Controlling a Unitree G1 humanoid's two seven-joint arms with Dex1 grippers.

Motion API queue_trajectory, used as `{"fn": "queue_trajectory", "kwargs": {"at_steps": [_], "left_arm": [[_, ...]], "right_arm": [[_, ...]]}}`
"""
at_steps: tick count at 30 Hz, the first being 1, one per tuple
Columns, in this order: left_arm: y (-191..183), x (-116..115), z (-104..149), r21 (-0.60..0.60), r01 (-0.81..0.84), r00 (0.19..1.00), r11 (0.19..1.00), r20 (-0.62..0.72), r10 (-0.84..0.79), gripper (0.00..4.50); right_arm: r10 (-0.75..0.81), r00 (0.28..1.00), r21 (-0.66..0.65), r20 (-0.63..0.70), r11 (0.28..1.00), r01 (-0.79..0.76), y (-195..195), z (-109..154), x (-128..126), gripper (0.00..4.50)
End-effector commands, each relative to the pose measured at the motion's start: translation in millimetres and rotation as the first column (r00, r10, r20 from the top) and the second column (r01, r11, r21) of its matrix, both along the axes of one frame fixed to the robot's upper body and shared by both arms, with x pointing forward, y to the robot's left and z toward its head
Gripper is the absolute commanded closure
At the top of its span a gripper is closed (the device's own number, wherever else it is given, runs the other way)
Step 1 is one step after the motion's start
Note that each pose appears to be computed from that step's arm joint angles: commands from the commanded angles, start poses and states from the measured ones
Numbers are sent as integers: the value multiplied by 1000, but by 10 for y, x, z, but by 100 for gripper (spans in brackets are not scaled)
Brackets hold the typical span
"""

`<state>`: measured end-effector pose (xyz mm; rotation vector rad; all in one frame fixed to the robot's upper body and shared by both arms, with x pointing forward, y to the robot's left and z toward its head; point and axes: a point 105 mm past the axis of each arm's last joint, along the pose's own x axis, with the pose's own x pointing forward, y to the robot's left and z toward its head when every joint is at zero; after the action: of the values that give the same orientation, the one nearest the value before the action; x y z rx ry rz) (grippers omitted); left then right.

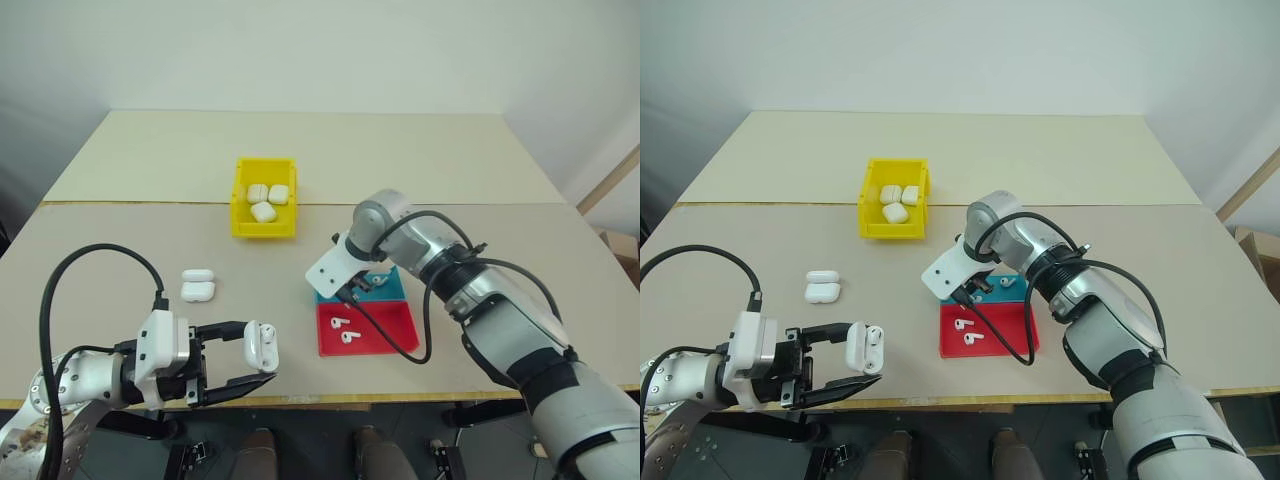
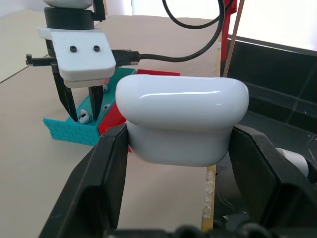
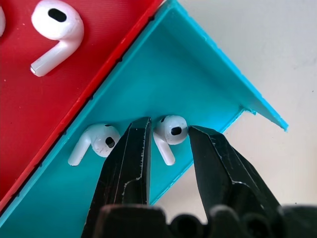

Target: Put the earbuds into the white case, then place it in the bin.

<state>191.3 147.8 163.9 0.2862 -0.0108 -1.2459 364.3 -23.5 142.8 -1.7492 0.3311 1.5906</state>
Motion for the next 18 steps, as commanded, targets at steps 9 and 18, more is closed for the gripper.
{"fn": "queue_trajectory", "kwargs": {"at_steps": [9,18], "left_arm": [[-49,-41,68,14,23,998,1000,50,-24,170],[-56,-27,67,8,24,998,1000,57,-24,170]], "right_arm": [[30,1000,14,0,999,-30,11,44,-2,371],[9,1000,79,-10,997,-9,65,149,-14,371]]}}
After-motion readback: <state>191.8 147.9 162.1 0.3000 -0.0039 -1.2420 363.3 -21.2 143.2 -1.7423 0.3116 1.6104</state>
